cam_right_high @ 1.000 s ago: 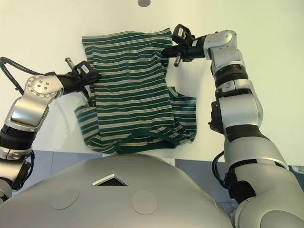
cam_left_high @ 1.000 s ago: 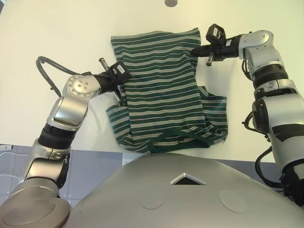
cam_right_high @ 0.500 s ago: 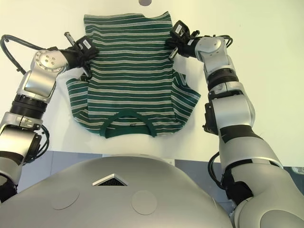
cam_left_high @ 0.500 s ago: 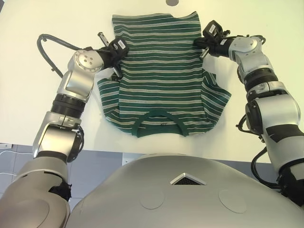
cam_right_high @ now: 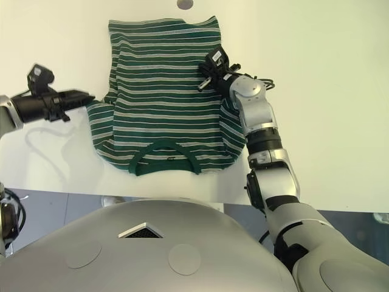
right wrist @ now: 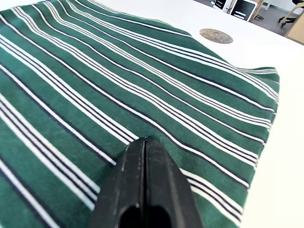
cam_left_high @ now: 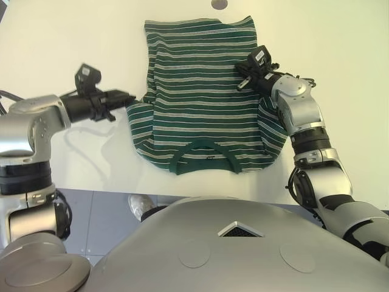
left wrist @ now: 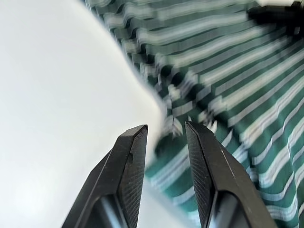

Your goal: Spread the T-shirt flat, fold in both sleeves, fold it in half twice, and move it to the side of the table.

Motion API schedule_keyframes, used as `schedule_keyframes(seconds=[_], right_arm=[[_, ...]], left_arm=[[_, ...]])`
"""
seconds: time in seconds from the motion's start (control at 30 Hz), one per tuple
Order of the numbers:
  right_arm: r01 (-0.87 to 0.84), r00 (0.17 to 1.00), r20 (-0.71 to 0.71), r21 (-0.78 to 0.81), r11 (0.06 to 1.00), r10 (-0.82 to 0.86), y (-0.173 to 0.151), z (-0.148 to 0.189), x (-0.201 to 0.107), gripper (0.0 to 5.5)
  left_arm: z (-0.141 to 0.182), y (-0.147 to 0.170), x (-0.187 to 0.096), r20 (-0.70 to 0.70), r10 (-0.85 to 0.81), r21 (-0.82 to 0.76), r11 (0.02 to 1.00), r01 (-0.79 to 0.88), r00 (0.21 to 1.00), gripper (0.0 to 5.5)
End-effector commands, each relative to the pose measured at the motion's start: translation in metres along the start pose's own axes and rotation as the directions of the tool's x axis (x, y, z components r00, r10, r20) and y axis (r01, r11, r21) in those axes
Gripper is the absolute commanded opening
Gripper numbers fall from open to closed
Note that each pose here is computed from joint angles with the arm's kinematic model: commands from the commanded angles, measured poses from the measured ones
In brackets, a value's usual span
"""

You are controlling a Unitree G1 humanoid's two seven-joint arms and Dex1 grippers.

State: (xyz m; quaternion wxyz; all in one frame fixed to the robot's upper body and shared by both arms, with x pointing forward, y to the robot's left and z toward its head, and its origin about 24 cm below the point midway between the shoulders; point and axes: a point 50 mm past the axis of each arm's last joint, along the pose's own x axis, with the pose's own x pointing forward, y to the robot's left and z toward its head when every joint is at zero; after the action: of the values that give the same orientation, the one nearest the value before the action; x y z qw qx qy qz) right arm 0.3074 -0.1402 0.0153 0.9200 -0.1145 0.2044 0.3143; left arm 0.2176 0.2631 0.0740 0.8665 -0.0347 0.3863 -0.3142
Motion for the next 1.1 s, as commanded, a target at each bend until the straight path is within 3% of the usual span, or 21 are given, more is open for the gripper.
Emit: schedule_keyframes(seconds=[0.03, 0.23, 0.5, 0.6, 0.8, 0.97, 1.1], right_arm=[[-0.023, 1.000, -0.021, 0.010, 1.000, 0.023, -0.001, 0.000, -0.003, 0.00], [-0.084, 0.996, -0.041, -0.021, 0.996, 0.083, 0.001, 0.002, -0.002, 0.00], [-0.089, 0.993, -0.082, -0.034, 0.995, 0.086, -0.002, -0.005, -0.003, 0.00], [-0.076, 0.993, -0.094, -0.042, 0.996, 0.072, -0.003, -0.007, -0.004, 0.00], [-0.026, 0.988, -0.155, -0.076, 0.997, 0.014, -0.016, -0.016, -0.009, 0.00], [-0.031, 0.986, -0.169, -0.089, 0.996, 0.015, -0.016, -0.016, -0.012, 0.00], [-0.030, 0.988, -0.157, -0.091, 0.995, 0.016, -0.016, -0.013, -0.010, 0.00]], left_arm=[[-0.030, 0.007, -0.002, -0.093, 0.085, -0.007, 0.996, -0.086, 0.992, 1.46], [-0.053, 0.003, 0.012, -0.053, 0.063, -0.111, 0.991, -0.068, 0.997, 1.46], [-0.047, -0.007, 0.015, 0.025, 0.013, -0.117, 0.993, -0.010, 1.000, 0.03], [-0.035, 0.008, 0.009, 0.125, 0.111, -0.125, 0.988, -0.095, 0.986, 0.03], [-0.044, 0.025, -0.012, 0.163, 0.213, -0.198, 0.964, -0.180, 0.963, 0.03], [-0.046, 0.016, -0.024, 0.190, 0.185, -0.208, 0.967, -0.145, 0.964, 0.03], [-0.013, -0.013, -0.025, 0.364, -0.005, -0.104, 0.994, 0.046, 0.932, 0.03]])
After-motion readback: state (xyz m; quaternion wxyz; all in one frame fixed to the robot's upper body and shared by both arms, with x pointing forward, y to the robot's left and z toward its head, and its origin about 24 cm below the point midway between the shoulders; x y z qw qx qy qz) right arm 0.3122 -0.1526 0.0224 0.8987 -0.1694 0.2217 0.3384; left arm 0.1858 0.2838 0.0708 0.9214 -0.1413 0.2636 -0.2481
